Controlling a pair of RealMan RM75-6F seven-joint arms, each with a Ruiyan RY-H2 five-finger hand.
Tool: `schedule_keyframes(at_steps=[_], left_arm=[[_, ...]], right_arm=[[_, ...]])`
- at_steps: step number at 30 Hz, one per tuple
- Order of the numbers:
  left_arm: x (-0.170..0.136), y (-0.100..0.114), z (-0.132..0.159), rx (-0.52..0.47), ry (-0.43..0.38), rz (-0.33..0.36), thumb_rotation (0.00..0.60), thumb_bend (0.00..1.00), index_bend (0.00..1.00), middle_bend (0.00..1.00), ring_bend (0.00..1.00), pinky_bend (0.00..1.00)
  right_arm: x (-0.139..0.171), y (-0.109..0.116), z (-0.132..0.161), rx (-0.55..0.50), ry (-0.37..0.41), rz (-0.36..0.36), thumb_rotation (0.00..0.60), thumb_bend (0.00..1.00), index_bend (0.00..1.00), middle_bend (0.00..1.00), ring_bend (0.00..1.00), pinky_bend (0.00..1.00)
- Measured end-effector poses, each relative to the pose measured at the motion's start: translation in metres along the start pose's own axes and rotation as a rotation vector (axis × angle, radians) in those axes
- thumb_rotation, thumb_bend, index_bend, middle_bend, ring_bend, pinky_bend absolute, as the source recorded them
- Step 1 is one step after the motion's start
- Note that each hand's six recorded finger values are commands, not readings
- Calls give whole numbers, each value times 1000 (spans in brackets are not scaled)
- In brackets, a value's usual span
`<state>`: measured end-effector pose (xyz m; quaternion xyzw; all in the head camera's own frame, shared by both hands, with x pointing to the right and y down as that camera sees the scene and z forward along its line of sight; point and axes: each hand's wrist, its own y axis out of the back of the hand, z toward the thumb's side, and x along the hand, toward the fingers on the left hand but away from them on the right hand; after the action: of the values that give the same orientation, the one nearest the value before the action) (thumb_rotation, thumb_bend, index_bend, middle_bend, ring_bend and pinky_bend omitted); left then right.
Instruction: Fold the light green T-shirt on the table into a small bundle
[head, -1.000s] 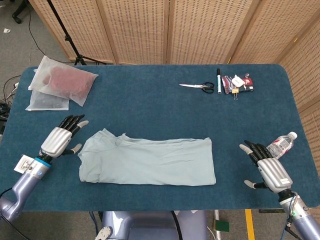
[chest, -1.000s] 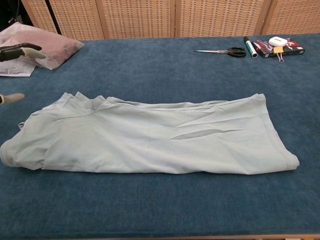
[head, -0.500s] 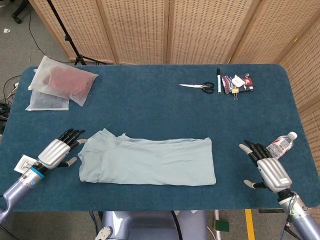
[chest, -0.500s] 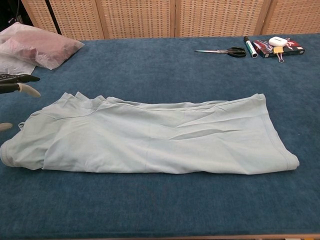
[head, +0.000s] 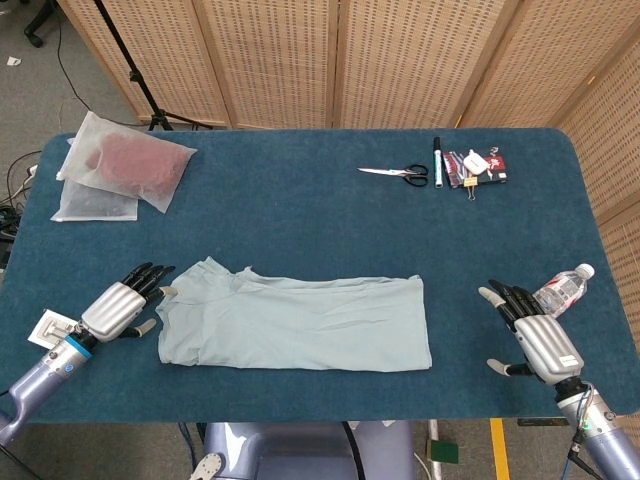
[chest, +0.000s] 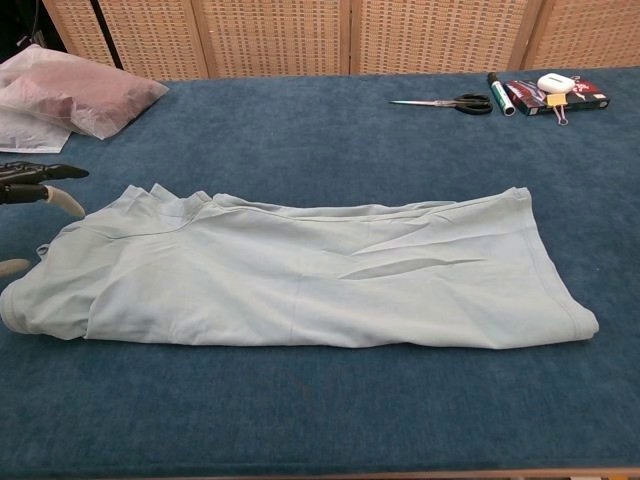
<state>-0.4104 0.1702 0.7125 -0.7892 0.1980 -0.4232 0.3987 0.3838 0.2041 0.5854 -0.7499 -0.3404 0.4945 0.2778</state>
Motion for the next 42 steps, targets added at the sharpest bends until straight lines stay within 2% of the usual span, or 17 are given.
schedule_keyframes(at_steps=[8, 19, 36, 42], left_arm=[[6, -7, 2, 27, -4, -14, 600, 338, 290, 0, 0, 0], [10, -14, 2, 31, 4, -21, 600, 347, 397, 0, 0, 0], [22, -16, 7, 47, 18, 14, 600, 367, 457, 0, 0, 0], [24, -16, 7, 47, 23, 19, 600, 418, 506, 0, 0, 0]], right_arm=[[0, 0, 0, 0, -2, -1, 600, 0, 0, 0, 0, 27], [0, 0, 0, -1, -1, -2, 600, 0, 0, 0, 0, 27], [1, 1, 0, -2, 0, -6, 600, 2, 0, 0, 0, 27], [1, 1, 0, -1, 0, -4, 600, 2, 0, 0, 0, 27]])
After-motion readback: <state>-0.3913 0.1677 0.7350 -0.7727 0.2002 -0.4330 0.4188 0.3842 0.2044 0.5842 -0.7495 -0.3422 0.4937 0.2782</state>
